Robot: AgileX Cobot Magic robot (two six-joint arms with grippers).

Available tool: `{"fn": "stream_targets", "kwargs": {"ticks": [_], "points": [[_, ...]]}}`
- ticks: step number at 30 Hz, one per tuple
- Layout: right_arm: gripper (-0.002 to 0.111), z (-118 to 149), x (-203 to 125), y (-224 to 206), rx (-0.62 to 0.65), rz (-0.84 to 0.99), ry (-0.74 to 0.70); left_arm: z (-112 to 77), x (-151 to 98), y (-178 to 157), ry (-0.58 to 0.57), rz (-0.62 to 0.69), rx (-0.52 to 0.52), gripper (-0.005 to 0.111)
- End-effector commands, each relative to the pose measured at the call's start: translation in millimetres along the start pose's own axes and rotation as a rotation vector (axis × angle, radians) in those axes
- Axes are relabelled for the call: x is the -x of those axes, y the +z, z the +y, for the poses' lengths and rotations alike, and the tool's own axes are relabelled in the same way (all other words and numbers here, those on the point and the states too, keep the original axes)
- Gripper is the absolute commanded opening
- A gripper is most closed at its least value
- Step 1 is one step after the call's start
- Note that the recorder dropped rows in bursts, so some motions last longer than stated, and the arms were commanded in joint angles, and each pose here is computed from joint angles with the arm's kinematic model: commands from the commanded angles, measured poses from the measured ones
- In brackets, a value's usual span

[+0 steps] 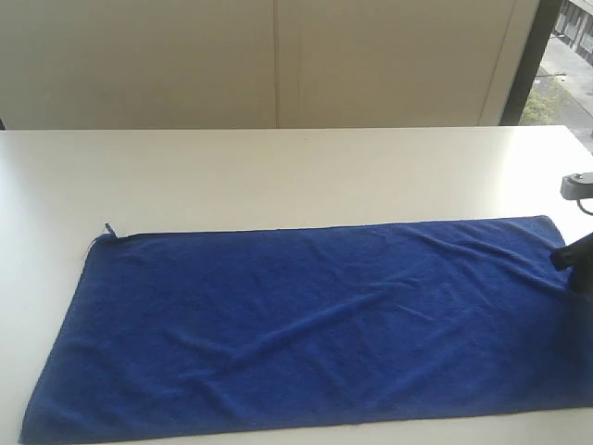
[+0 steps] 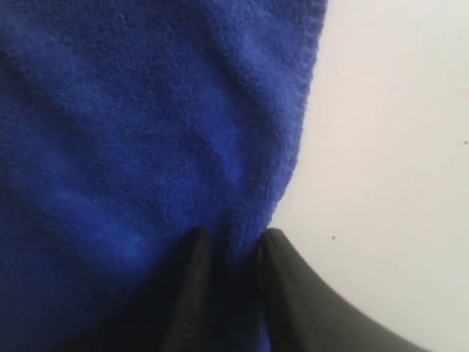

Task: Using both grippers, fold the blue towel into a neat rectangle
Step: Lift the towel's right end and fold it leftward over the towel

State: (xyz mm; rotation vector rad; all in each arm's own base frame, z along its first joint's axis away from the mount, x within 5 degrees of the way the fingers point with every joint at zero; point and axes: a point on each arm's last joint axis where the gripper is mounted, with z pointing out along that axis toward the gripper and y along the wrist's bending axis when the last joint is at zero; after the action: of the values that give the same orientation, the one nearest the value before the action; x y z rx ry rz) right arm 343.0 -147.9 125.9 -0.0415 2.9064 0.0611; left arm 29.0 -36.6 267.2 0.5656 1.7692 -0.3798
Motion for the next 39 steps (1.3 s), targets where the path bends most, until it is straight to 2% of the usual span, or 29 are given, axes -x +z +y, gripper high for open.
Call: {"fn": "stream_targets", "kwargs": {"ticks": [1, 7, 14, 18, 24, 39], "points": [[0.016, 3.8, -5.2, 5.9, 0.03, 0.049, 0.009, -0.5, -0.9, -0.3, -0.009, -0.012, -0.005, 0.0], [0.0, 2.2, -1.2, 3.5, 0.019, 0.029, 0.051, -0.5, -0.9, -0.3, -0.009, -0.012, -0.005, 0.0], [0.0, 3.4, 3.2, -12.7, 0.019, 0.008, 0.053, -0.5, -0.9, -0.3, -0.009, -0.012, -0.005, 0.0], [0.0, 13.3, 8.3, -22.4, 0.021, -0.012, 0.032, -0.5, -0.9, -0.3, -0.009, -0.012, -0.005, 0.0], [0.0, 47.5, 20.7, -24.2, 0.05, -0.005, -0.047, -0.5, -0.9, -0.3, -0.009, -0.012, -0.005, 0.0], [0.0, 163.1, 53.0, -32.5, 0.13, -0.001, -0.28, -1.0, -0.6, -0.3, -0.018, -0.016, -0.011, 0.0]]}}
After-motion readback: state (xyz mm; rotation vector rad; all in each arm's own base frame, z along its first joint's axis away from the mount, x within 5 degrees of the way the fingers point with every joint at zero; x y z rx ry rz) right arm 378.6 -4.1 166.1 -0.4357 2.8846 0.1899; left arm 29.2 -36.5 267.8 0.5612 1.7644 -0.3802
